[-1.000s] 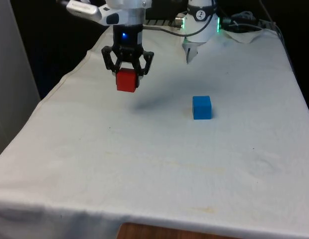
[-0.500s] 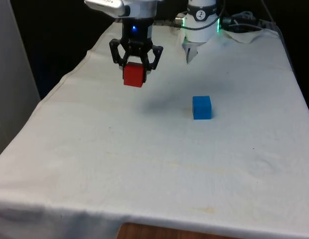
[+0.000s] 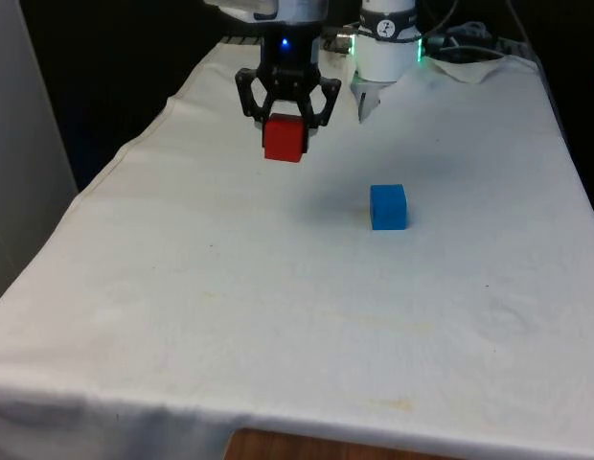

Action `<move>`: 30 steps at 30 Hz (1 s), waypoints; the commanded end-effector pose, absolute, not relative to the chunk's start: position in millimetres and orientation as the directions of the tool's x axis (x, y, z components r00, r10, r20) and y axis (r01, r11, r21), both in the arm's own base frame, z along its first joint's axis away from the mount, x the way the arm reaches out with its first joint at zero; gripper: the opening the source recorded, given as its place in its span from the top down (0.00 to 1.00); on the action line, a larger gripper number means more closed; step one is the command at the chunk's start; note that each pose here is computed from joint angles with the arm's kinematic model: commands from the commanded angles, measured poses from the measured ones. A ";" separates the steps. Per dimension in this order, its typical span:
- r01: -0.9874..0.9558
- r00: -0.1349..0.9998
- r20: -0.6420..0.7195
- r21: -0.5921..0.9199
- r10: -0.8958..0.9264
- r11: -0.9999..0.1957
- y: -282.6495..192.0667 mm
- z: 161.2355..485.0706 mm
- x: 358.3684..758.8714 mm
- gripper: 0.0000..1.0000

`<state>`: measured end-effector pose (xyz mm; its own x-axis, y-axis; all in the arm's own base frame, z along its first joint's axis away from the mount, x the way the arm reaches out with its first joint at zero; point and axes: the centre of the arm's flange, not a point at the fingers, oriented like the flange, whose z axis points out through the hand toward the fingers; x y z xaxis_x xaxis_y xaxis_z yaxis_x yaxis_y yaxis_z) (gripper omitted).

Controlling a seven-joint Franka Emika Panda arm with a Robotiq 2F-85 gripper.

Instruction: Stack the two cubes.

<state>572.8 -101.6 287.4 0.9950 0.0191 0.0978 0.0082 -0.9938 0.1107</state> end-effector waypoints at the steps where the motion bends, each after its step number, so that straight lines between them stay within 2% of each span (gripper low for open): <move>1: 0.006 0.995 0.098 0.110 0.017 -0.994 -96.3 288.1 572.0 0.99; 30: 0.012 0.996 0.091 -0.004 0.012 -1.000 -30.4 267.7 565.7 0.99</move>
